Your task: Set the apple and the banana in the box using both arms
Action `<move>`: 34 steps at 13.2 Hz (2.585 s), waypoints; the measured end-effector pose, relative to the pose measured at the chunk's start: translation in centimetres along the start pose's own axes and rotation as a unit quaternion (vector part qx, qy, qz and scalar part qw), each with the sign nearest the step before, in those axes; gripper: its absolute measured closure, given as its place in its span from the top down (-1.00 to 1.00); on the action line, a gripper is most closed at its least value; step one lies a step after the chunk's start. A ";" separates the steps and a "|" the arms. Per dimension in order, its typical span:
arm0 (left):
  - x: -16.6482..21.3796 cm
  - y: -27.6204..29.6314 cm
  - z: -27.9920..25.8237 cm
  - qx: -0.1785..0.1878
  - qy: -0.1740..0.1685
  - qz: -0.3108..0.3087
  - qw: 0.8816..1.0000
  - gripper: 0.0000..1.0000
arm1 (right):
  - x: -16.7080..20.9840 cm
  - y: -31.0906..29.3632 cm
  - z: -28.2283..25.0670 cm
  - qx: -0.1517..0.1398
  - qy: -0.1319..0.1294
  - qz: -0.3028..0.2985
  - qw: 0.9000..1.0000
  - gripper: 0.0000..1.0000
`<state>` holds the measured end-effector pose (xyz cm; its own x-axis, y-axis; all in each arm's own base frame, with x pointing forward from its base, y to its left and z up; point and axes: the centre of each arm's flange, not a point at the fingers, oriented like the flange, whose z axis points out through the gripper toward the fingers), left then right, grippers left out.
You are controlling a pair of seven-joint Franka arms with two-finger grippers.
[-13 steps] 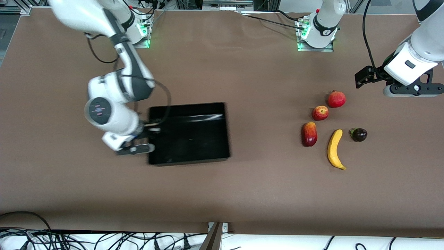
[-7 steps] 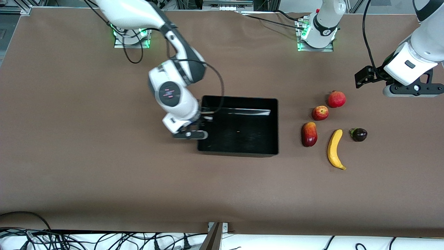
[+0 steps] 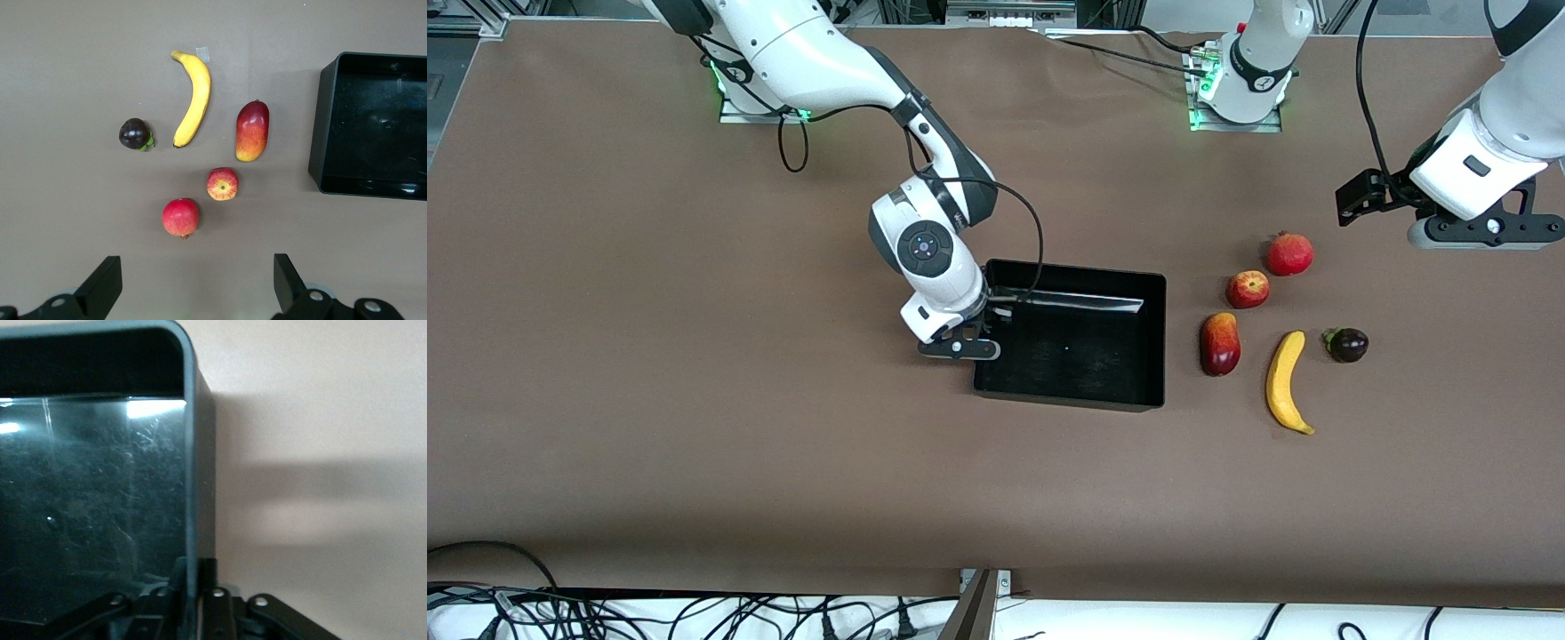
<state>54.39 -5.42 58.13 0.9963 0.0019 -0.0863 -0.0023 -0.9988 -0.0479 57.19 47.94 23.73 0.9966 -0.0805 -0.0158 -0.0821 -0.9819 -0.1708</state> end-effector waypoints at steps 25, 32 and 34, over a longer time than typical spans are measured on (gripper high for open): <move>4.5 3.2 34.3 -0.001 -0.094 0.040 0.995 1.00 | 0.5 34.3 -42.1 -0.069 -0.014 -0.029 0.997 1.00; 1.2 3.3 39.0 -0.002 -0.086 0.047 0.995 0.45 | 0.6 34.4 -42.1 -0.068 -0.011 -0.028 0.997 1.00; 1.1 3.2 39.3 0.000 -0.090 0.048 0.995 0.31 | 0.7 34.4 -42.1 -0.068 -0.008 -0.028 0.997 1.00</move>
<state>52.10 -6.68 18.75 0.9599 -0.0851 -0.2672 -0.0966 -0.9949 -0.0302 55.10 6.87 59.35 0.9994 -0.0242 -0.0259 -0.0251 -0.9990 -0.0370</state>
